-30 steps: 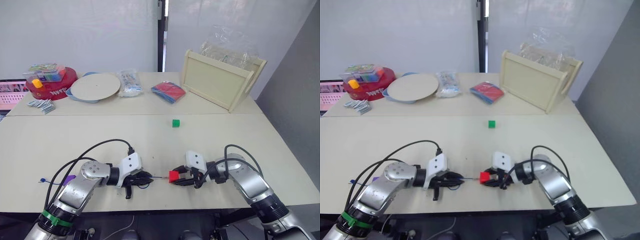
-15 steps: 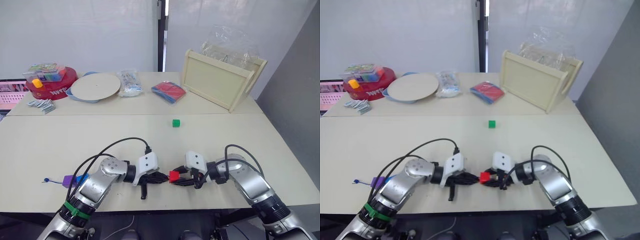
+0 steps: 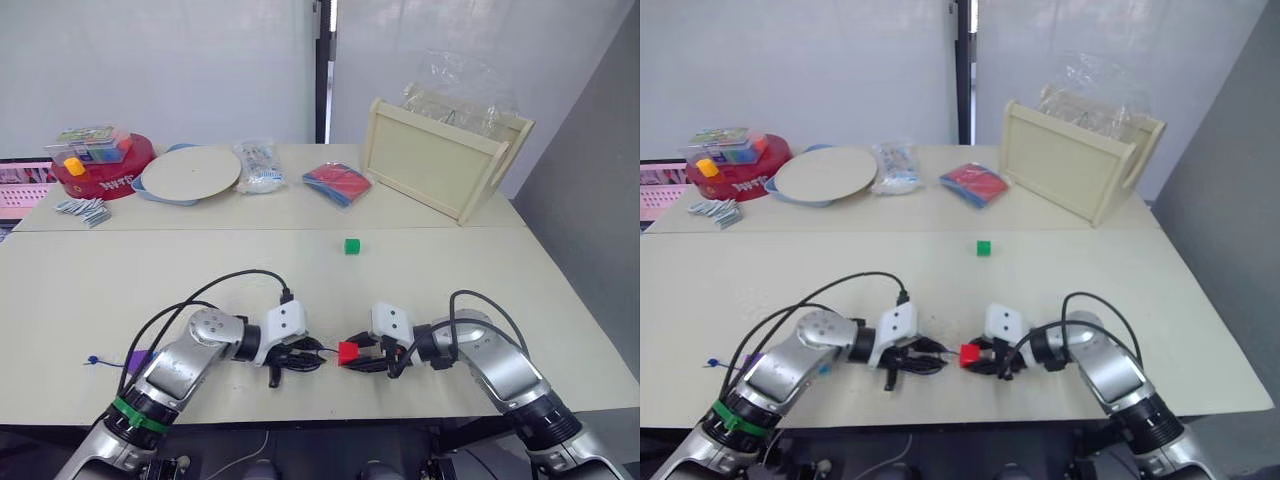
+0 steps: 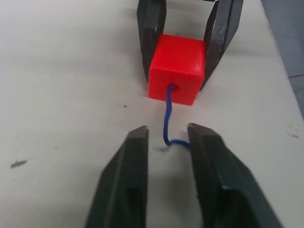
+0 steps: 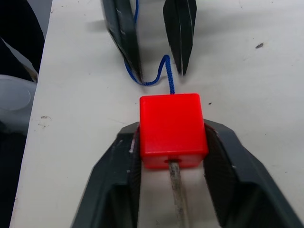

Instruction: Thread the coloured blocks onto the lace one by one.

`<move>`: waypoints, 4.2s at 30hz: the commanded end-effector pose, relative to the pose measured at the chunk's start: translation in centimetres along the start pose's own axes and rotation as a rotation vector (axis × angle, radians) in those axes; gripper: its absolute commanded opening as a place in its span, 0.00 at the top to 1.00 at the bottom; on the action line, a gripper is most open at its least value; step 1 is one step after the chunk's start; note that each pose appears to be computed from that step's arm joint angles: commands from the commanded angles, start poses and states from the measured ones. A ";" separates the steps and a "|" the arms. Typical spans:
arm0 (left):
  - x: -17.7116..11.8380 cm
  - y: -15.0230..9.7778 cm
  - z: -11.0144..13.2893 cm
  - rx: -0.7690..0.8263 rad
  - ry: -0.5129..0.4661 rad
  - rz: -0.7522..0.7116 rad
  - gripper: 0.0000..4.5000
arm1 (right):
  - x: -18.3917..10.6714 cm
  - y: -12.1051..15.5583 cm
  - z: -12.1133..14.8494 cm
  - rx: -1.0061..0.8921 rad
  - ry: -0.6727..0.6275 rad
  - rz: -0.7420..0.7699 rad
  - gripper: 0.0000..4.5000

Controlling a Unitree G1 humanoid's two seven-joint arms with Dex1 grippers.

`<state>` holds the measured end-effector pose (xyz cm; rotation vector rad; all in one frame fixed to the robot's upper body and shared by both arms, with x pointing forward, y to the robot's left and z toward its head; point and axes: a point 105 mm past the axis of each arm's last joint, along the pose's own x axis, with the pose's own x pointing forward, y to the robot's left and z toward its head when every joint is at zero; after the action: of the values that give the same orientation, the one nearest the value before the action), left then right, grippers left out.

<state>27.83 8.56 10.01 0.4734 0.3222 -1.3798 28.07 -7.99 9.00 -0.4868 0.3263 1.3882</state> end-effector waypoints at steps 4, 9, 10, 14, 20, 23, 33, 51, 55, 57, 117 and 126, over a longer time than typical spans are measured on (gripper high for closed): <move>-0.8 -0.1 1.2 0.039 -0.018 -0.004 0.15 | -1.5 -0.5 1.6 0.033 -0.061 -0.057 0.06; 0.9 0.4 2.7 0.082 -0.046 -0.035 0.08 | -4.1 0.0 1.1 0.025 -0.025 -0.110 0.00; 1.4 0.3 3.1 0.092 -0.052 -0.049 0.08 | -4.5 0.2 0.9 0.022 -0.012 -0.114 0.00; 3.2 0.1 3.8 0.100 -0.072 -0.093 0.08 | -5.4 0.6 0.2 0.010 0.025 -0.155 0.00; 5.2 0.8 2.6 0.110 -0.038 -0.089 0.08 | -5.0 0.3 -1.2 -0.004 0.067 -0.221 0.00; 5.6 0.8 2.6 0.126 -0.038 -0.108 0.14 | -4.8 0.4 -1.4 -0.006 0.068 -0.221 0.00; 5.9 0.0 2.9 0.125 -0.065 -0.152 0.73 | -4.5 0.6 -1.8 0.003 0.070 -0.194 0.00; 4.2 -0.2 2.0 0.105 -0.048 -0.138 0.73 | -5.3 0.1 -2.2 -0.017 0.085 -0.178 1.00; 0.0 -0.3 -0.8 0.037 0.040 -0.085 0.73 | -4.9 0.4 -1.1 -0.046 0.066 -0.150 1.00; -2.4 -0.7 -2.6 0.007 0.107 -0.058 0.73 | -5.0 0.5 -0.8 -0.058 0.065 -0.138 1.00; 3.3 0.9 1.8 0.083 -0.143 -0.022 0.78 | -1.8 0.4 1.7 -0.116 0.062 -0.062 1.00; 2.9 1.3 2.4 0.066 -0.181 0.000 0.99 | -1.7 0.4 1.5 -0.115 0.072 -0.054 1.00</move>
<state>29.04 4.99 9.33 0.4245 0.1904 -1.4511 27.69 -8.87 10.78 -0.6221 0.3027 1.3212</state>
